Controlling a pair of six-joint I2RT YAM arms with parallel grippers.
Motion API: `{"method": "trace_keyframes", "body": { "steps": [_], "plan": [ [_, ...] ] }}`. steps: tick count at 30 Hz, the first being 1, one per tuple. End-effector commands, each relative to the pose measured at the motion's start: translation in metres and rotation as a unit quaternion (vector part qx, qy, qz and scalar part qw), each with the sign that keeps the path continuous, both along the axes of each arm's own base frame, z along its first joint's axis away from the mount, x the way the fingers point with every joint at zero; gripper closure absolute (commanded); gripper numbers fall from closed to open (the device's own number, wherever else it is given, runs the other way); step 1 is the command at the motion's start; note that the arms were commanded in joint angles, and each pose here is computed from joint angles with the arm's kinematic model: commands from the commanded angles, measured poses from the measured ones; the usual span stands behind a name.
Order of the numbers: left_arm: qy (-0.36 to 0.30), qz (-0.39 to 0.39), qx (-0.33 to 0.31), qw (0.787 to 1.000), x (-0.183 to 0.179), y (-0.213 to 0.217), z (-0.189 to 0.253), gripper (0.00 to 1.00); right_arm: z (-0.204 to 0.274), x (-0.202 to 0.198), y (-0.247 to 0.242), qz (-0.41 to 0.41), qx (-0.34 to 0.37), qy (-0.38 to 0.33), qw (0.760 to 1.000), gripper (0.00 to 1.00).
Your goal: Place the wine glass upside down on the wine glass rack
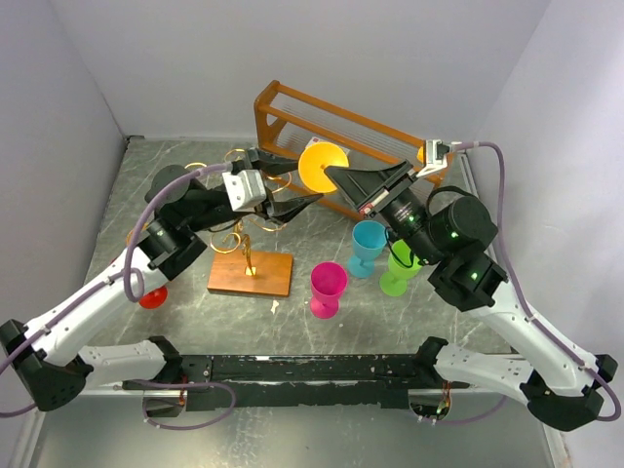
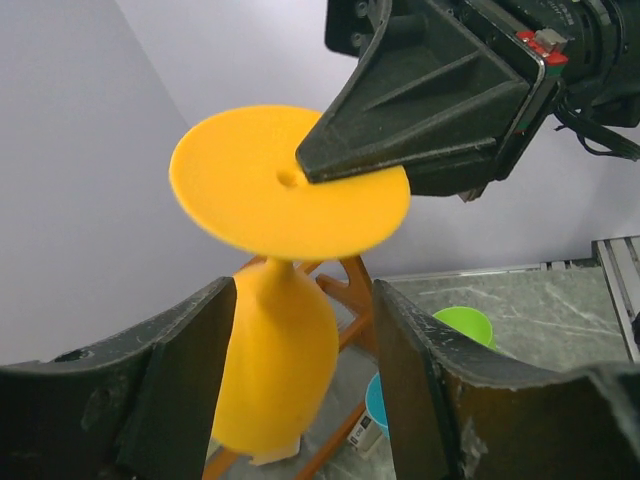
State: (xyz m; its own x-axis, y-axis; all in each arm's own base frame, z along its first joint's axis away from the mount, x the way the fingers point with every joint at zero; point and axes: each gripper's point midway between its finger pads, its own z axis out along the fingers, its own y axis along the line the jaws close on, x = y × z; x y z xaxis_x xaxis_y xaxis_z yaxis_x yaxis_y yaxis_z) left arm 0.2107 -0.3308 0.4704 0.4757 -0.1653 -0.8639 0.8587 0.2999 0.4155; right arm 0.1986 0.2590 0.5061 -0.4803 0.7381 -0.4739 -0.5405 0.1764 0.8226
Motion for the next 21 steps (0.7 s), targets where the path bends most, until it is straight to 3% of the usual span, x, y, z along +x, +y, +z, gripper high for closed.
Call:
{"method": "trace_keyframes", "body": {
  "steps": [1,9,16,21],
  "plan": [
    [0.023,0.040,-0.055,0.997,-0.006,0.026,0.020,0.32,0.003,0.007,-0.014,-0.043,0.001,-0.009,0.999,1.00],
    [0.179,0.155,-0.117,0.965,0.000,0.087,0.005,0.31,-0.021,0.035,0.000,-0.080,-0.050,0.003,0.996,1.00],
    [0.314,0.276,-0.190,0.888,-0.001,0.159,-0.007,0.30,-0.048,0.061,0.025,-0.091,-0.094,0.021,0.991,1.00],
    [0.346,0.309,-0.196,0.864,-0.017,0.192,-0.018,0.29,-0.065,0.077,0.029,-0.108,-0.103,0.035,0.988,1.00]
  ]
}}
